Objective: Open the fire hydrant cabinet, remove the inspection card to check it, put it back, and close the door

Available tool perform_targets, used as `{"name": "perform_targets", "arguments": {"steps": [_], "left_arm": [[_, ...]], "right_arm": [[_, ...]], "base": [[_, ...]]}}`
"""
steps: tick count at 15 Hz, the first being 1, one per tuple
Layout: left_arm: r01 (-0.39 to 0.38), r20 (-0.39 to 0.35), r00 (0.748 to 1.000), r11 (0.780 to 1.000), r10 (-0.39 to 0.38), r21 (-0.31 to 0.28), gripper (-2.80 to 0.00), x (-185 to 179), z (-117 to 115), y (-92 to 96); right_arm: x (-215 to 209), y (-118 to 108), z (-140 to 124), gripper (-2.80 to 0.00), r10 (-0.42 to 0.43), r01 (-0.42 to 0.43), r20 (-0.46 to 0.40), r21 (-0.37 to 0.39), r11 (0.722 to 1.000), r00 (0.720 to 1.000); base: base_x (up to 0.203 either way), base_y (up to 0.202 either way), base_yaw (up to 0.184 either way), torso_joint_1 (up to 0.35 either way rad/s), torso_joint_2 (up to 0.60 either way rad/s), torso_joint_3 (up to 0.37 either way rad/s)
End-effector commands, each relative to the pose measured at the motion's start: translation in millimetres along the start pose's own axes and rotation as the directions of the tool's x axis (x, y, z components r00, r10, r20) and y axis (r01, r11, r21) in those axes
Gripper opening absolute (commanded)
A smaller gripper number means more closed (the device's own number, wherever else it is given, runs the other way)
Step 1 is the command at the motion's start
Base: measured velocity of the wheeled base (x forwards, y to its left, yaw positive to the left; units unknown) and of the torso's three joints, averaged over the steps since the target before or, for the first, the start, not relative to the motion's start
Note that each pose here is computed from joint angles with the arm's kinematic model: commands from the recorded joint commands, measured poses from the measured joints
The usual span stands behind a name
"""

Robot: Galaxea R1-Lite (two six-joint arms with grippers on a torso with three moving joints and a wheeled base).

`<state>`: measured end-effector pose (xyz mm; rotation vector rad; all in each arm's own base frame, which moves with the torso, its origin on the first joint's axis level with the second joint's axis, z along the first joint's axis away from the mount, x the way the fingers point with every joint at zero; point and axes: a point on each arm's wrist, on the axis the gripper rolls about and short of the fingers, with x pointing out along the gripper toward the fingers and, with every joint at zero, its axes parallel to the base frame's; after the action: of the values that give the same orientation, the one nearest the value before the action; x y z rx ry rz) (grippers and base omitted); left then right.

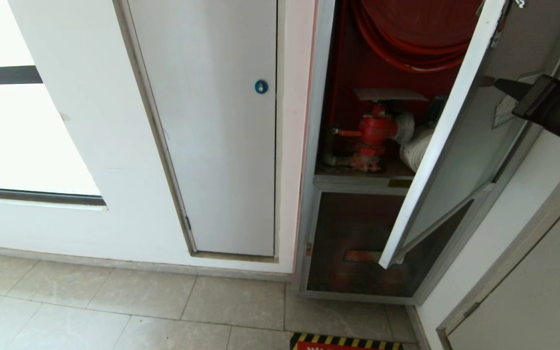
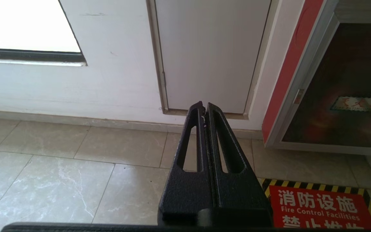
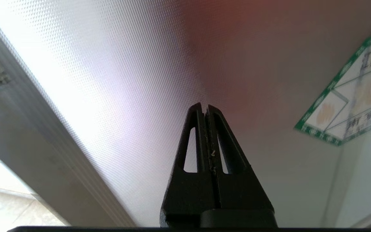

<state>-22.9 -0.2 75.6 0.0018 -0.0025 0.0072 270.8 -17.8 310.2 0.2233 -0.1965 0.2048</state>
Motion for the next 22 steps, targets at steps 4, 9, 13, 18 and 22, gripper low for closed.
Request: {"name": "perform_targets", "arguments": {"steps": [4,9,13,18,22], "left_arm": [[-0.001,-0.003,1.000,1.000,0.001,0.000,-2.80,0.2,-0.4,0.0],[-0.002,-0.003,1.000,1.000,0.002,0.000,-2.80,0.2,-0.4,0.0],[0.000,-0.003,1.000,1.000,0.000,0.000,-2.80,0.2,-0.4,0.0],[0.000,-0.003,1.000,1.000,0.000,0.000,-2.80,0.2,-0.4,0.0],[0.000,-0.003,1.000,1.000,0.000,0.000,-2.80,0.2,-0.4,0.0]], "right_arm": [[68.0,-12.4,-19.0,-2.80,0.057,-0.057,-0.017,0.007,0.998,0.998],[117.6,-24.7,-43.4,-2.80,0.073,-0.073,-0.019,0.008,0.997,0.997],[148.3,-32.3,-53.6,-2.80,0.082,-0.082,0.002,0.002,0.997,0.997],[179.4,-34.5,-68.3,-2.80,0.095,-0.095,0.011,0.003,0.995,0.995],[196.2,-39.6,-76.0,-2.80,0.089,-0.088,-0.019,0.011,0.996,0.996]], "base": [[0.000,0.000,0.000,0.000,0.00,0.000],[0.000,0.000,0.000,0.000,0.00,0.000],[0.000,0.000,0.000,0.000,0.00,0.000],[0.000,0.000,0.000,0.000,0.00,0.000],[0.000,0.000,0.000,0.000,0.00,0.000]]}}
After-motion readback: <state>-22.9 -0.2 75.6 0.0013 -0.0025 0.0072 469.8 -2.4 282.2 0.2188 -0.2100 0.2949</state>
